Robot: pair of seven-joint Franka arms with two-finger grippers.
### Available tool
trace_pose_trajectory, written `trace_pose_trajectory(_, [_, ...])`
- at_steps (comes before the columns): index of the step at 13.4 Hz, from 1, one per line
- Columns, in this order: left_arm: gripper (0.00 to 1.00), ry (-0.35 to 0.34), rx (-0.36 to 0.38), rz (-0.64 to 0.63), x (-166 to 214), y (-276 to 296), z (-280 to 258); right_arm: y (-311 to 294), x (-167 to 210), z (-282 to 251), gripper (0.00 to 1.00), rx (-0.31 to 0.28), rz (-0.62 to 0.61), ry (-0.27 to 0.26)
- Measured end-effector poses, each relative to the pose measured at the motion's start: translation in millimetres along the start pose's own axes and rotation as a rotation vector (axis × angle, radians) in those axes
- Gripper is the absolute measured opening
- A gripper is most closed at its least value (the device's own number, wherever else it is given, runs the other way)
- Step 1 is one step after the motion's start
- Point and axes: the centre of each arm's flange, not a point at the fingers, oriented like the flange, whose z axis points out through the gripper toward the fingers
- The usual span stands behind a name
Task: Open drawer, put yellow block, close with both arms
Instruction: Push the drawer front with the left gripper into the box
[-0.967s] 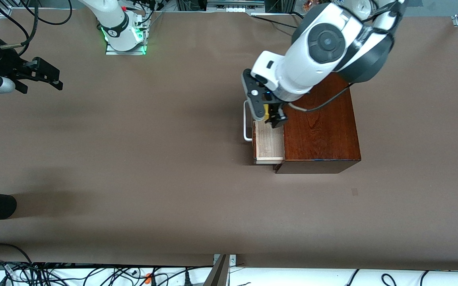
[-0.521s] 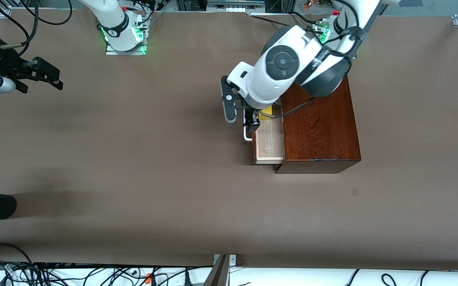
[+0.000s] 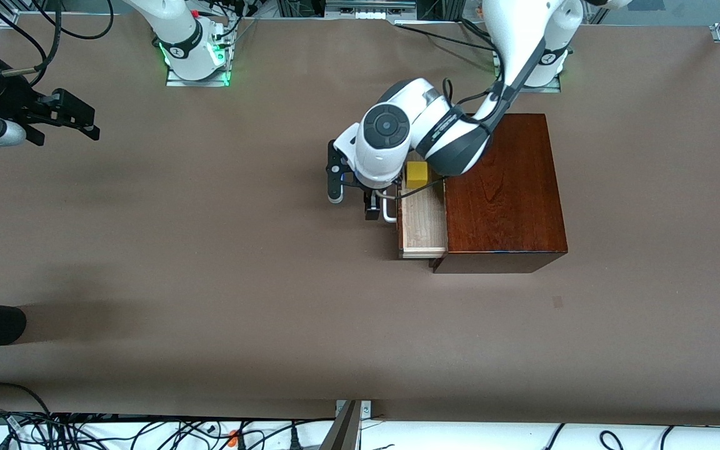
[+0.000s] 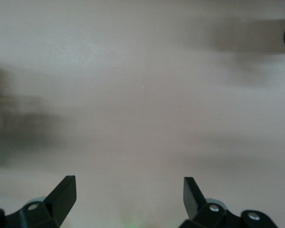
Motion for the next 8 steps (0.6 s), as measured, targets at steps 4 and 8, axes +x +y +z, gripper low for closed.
trace_pose_trajectory(4, [1.0, -0.042, -0.022, 0.009, -6.7, 4.3, 20.9, -0.1, 0.0, -0.1, 1.0, 0.0, 0.0, 0.0])
trace_pose_trajectory(8, [1.0, -0.074, -0.031, 0.025, -11.0, 9.1, 34.9, -0.5, -0.1, 0.0, 1.0, 0.0, -0.001, 0.0])
